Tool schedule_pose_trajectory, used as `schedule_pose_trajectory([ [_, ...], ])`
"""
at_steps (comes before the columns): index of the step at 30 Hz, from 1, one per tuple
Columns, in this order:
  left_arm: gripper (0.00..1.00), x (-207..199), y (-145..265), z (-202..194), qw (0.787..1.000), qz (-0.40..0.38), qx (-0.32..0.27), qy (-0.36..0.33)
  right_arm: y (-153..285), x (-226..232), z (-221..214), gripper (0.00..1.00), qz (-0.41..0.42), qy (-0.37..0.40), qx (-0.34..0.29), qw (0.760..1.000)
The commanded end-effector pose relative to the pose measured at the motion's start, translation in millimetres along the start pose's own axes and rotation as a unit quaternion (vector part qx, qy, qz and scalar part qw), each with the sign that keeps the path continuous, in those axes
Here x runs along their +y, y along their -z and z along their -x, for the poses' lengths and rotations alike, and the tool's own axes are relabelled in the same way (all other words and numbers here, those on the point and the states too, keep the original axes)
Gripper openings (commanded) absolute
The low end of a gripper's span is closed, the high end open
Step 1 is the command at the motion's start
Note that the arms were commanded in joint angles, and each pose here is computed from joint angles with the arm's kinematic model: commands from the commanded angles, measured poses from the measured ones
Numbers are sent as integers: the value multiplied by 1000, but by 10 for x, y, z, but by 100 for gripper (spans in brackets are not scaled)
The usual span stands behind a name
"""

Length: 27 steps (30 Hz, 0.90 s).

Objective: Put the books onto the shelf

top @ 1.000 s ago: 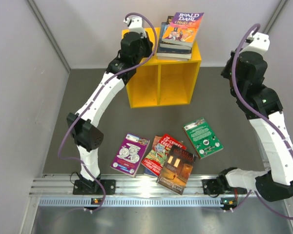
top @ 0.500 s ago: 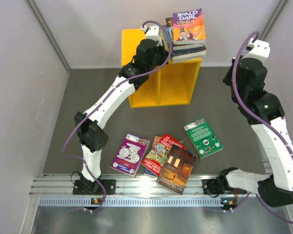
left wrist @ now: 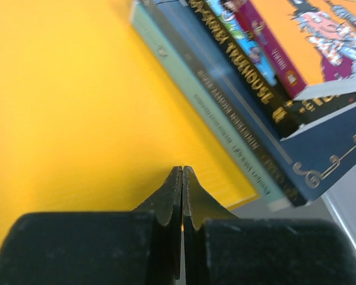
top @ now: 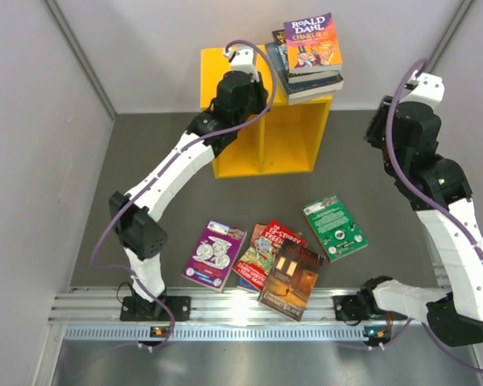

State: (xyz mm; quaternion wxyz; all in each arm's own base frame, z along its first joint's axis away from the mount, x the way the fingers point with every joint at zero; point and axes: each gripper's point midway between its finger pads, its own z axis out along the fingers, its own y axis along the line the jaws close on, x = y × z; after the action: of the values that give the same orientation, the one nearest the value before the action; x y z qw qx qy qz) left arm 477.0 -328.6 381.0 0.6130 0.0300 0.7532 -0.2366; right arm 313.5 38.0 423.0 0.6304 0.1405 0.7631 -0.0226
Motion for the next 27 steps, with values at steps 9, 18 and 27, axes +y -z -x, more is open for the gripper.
schedule_pose_trajectory([
  [9, 22, 482, 1358, 280, 998, 60, -5, 22, 137, 106, -1671, 100, 99, -35, 288, 952],
  [18, 82, 20, 2419, -1317, 932, -151, 324, 51, 920, 446, -2619, 100, 212, -83, 474, 851],
  [27, 85, -259, 3133, -2544, 857, -220, 460, 70, 974, 224, -2766, 100, 165, -71, 479, 859],
])
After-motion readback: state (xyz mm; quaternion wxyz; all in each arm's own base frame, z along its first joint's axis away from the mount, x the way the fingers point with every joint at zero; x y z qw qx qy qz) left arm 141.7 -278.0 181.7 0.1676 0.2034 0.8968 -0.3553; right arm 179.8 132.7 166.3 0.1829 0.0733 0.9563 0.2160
